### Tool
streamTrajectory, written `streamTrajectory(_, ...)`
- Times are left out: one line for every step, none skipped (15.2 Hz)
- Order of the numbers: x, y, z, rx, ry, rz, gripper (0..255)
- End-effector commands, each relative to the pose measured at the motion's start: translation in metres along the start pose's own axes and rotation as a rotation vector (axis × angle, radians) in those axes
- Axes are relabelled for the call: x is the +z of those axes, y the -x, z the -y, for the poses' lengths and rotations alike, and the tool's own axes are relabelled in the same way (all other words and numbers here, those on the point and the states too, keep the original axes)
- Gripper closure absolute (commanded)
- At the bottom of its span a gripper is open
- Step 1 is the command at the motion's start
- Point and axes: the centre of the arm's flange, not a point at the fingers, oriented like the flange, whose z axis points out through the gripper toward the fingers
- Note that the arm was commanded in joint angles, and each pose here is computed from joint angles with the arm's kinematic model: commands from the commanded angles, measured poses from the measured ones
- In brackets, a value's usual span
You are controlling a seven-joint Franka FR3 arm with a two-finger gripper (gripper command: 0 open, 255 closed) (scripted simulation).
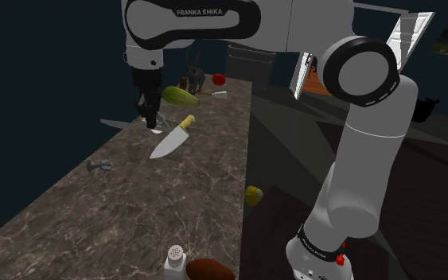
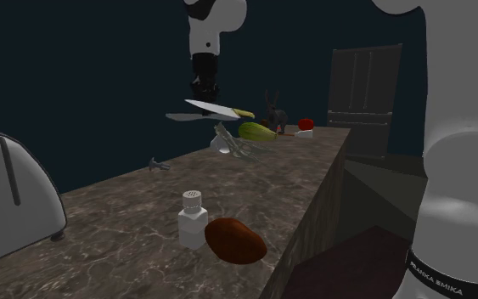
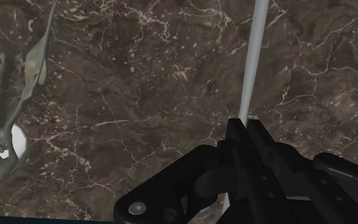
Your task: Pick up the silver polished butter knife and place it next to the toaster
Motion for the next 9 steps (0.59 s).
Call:
streamTrajectory(-0.011,0.0,0.0,0.0,0.0,0.0,255)
streamTrajectory(-0.017,0.0,0.001,0.0,0.0,0.0,255)
streamTrajectory(-0.022,0.001,0.001,0.0,0.0,0.0,255)
streamTrajectory(-0.027,0.001,0.001,0.0,0.0,0.0,255)
streamTrajectory(-0.032,0.001,0.002,0.0,0.0,0.0,255)
streamTrajectory(-0.038,0.001,0.002,0.0,0.0,0.0,255)
streamTrajectory(-0.043,0.002,0.003,0.0,0.0,0.0,255)
streamTrajectory(-0.048,0.002,0.003,0.0,0.0,0.0,255)
streamTrajectory(-0.053,0.002,0.004,0.0,0.0,0.0,255)
